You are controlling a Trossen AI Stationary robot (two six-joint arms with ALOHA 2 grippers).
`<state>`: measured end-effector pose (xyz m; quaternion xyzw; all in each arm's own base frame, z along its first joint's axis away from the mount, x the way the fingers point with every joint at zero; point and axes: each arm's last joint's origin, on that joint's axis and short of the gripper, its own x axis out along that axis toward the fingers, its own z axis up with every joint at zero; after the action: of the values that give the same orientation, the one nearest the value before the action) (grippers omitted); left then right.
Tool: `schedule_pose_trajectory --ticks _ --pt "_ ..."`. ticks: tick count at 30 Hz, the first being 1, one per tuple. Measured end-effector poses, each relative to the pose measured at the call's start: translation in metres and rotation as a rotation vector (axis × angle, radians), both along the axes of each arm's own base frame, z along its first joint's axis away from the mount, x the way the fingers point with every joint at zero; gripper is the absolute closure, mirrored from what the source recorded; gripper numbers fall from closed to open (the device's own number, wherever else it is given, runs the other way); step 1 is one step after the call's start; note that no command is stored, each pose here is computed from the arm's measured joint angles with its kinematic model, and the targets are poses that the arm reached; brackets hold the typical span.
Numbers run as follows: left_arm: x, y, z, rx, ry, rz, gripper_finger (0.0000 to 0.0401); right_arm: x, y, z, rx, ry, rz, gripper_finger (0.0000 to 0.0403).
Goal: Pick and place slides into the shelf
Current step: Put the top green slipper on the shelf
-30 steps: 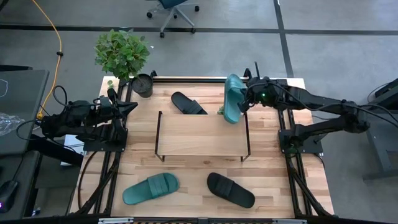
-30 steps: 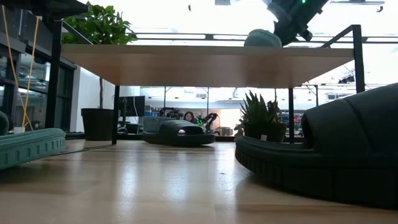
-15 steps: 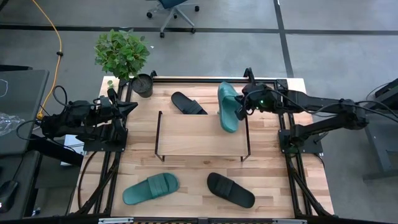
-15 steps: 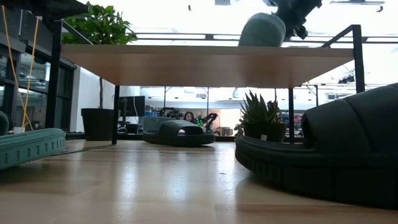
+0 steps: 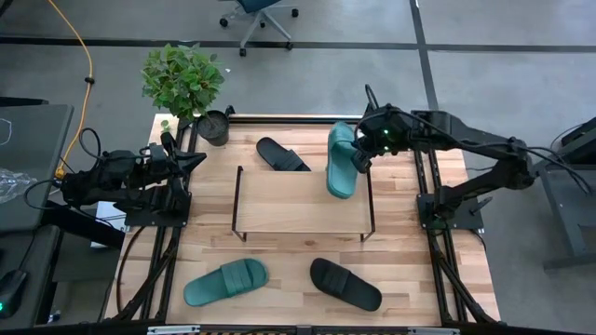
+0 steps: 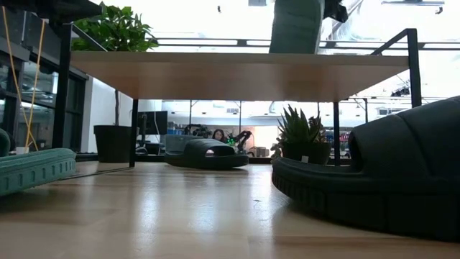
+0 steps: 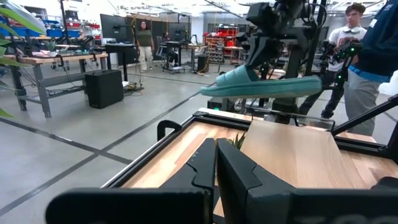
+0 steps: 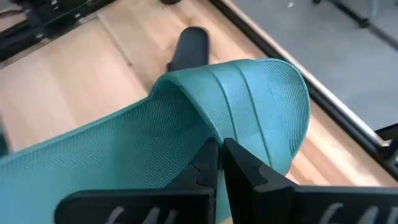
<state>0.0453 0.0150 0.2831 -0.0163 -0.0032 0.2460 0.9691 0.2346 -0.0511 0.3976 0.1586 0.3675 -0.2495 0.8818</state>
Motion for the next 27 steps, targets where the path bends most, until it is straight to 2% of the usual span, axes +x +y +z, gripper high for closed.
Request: schedule_pose_trajectory --ticks 13,22,27 --pt "0.000 0.000 0.000 0.002 0.002 0.000 0.0398 0.023 -0.002 0.026 0.059 0.080 0.064 0.0403" --pt "0.000 0.000 -0.002 0.001 0.027 0.000 0.0398 0.024 -0.002 0.043 0.084 0.108 0.079 0.0403" --pt "0.000 0.000 -0.003 0.001 0.030 0.000 0.0398 0.027 -0.001 0.043 0.127 0.143 0.087 0.0403"
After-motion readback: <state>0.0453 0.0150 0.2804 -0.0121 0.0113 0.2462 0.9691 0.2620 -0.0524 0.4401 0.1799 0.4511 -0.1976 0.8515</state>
